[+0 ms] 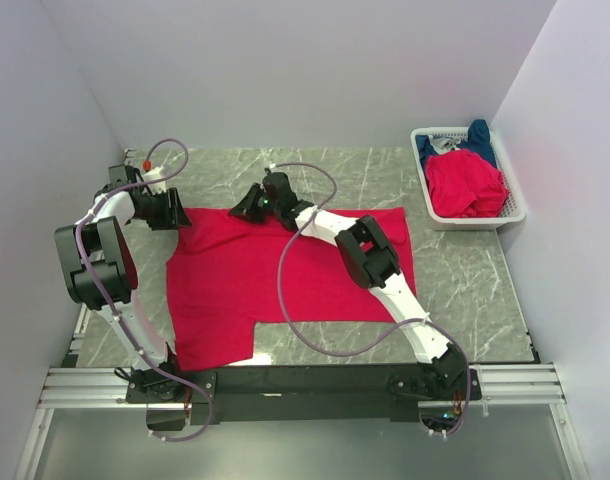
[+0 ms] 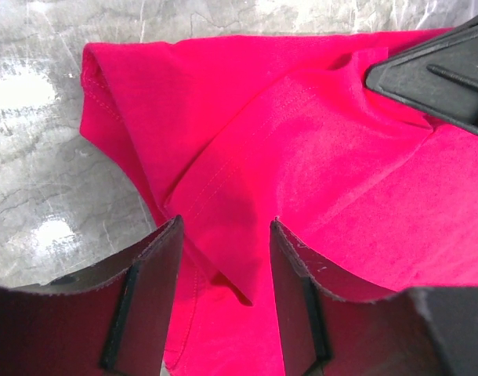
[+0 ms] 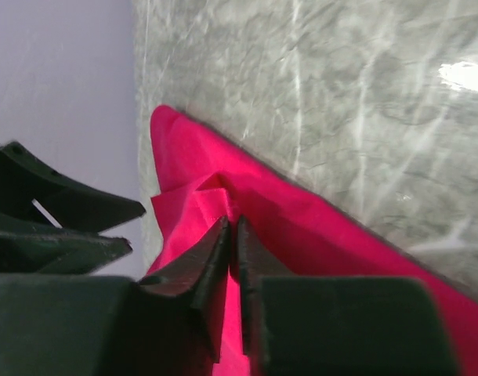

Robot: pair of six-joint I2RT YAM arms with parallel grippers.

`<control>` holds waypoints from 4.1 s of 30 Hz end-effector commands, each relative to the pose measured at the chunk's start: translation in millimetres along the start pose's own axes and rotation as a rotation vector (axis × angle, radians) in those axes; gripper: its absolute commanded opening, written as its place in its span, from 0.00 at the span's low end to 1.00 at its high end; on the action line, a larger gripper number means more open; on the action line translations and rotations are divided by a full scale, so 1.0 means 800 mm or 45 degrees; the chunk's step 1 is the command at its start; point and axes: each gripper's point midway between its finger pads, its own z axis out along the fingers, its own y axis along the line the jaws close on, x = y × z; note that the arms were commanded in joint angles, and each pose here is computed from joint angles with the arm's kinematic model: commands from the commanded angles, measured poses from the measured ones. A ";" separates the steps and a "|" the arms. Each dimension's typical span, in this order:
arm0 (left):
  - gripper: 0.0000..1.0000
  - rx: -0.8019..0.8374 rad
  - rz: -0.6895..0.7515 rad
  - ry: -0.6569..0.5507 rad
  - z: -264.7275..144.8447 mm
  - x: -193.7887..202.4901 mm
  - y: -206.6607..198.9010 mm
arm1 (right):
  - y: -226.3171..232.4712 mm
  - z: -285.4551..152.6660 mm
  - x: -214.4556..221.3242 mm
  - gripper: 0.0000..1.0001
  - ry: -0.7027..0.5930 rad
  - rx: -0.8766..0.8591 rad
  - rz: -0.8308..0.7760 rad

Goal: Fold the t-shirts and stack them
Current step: Fold the tshirt

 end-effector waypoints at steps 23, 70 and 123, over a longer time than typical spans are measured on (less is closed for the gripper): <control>0.48 -0.084 -0.006 0.008 0.016 -0.001 0.025 | 0.067 -0.024 -0.011 0.00 0.026 -0.212 -0.163; 0.40 -0.244 0.152 -0.077 -0.008 -0.051 0.004 | 0.069 -0.038 -0.007 0.00 0.062 -0.242 -0.155; 0.01 -0.177 0.249 -0.055 -0.039 -0.044 -0.036 | 0.084 -0.075 -0.002 0.00 0.133 -0.352 -0.205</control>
